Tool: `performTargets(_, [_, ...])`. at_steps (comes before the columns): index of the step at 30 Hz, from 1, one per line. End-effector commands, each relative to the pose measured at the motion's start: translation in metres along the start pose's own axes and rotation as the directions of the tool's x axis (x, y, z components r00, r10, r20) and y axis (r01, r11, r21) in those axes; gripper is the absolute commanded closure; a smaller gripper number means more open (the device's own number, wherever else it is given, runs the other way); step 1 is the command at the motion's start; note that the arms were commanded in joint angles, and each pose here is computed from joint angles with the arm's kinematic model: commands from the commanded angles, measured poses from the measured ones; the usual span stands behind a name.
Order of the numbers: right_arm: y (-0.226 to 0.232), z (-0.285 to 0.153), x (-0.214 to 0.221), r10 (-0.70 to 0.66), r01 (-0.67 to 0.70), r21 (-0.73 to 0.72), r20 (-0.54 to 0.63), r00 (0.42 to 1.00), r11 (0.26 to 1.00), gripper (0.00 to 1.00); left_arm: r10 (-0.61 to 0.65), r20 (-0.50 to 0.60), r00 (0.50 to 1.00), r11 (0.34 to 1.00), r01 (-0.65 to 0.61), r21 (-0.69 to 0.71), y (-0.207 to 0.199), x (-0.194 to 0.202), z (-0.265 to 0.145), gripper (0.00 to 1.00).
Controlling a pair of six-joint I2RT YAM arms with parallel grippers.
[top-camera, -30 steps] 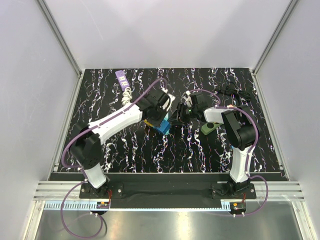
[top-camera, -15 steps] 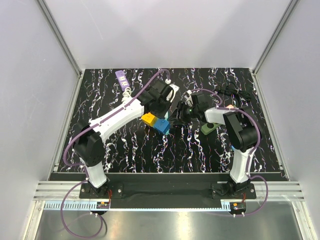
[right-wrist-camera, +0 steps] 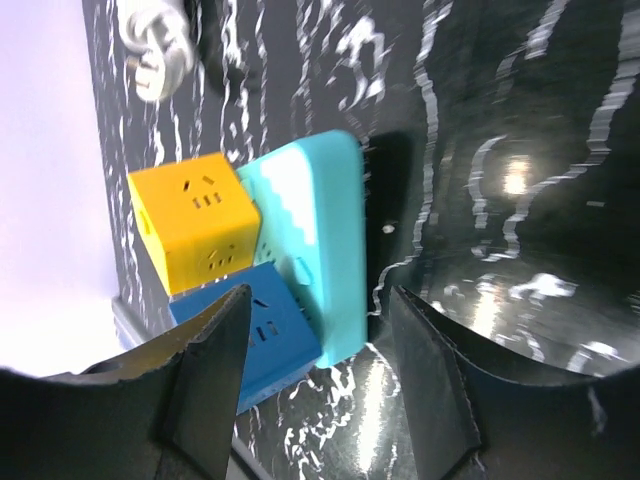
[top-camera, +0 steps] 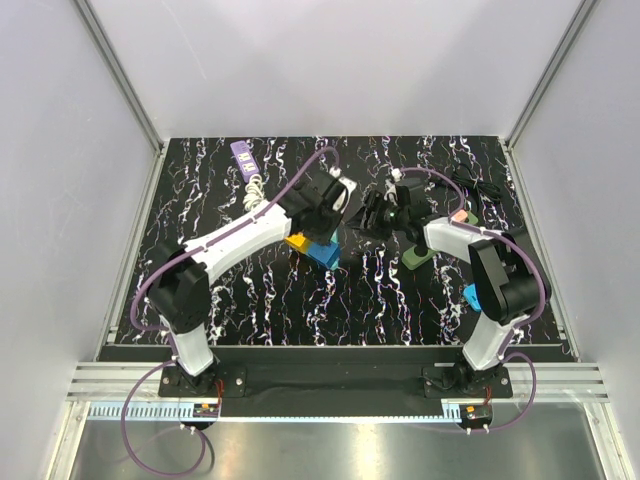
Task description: Insert the plug
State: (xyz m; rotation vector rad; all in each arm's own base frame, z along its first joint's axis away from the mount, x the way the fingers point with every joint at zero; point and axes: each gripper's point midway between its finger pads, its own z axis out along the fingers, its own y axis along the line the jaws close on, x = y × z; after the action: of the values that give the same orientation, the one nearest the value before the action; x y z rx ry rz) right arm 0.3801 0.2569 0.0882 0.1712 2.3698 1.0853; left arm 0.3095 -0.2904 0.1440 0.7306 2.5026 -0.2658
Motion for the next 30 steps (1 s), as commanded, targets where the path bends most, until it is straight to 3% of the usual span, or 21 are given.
performTargets(1, [-0.008,-0.018,-0.025,0.001,-0.007,0.054,0.112,0.994,0.999,0.36,-0.050,-0.044,0.998,0.999,0.051,0.008,-0.006,0.029,0.030,1.00])
performTargets(5, [-0.010,-0.022,-0.026,0.001,-0.009,0.063,0.124,0.992,0.998,0.36,-0.067,-0.102,0.993,0.997,0.064,-0.030,0.001,0.054,0.049,1.00])
performTargets(11, [-0.006,-0.022,-0.025,-0.015,0.010,0.048,0.115,0.993,0.999,0.37,-0.048,0.023,0.999,0.997,0.050,-0.057,0.009,0.006,0.019,1.00])
performTargets(16, [-0.005,-0.022,-0.023,-0.023,0.020,0.036,0.101,0.995,0.999,0.37,-0.030,0.067,0.997,0.995,0.036,-0.092,0.016,-0.017,-0.002,1.00])
performTargets(19, [-0.004,-0.023,-0.024,-0.029,0.026,0.036,0.104,0.994,0.999,0.38,-0.040,0.051,0.998,0.996,0.044,-0.077,0.012,-0.012,0.002,1.00])
performTargets(25, [-0.001,-0.024,-0.024,-0.036,0.034,0.025,0.098,0.995,0.999,0.38,-0.071,-0.062,0.996,0.996,0.068,-0.050,0.007,0.034,0.038,1.00])
performTargets(30, [0.000,-0.033,-0.027,-0.060,0.053,0.067,0.102,0.993,0.996,0.38,-0.049,0.001,0.999,0.995,0.049,-0.081,0.014,0.013,0.023,1.00])
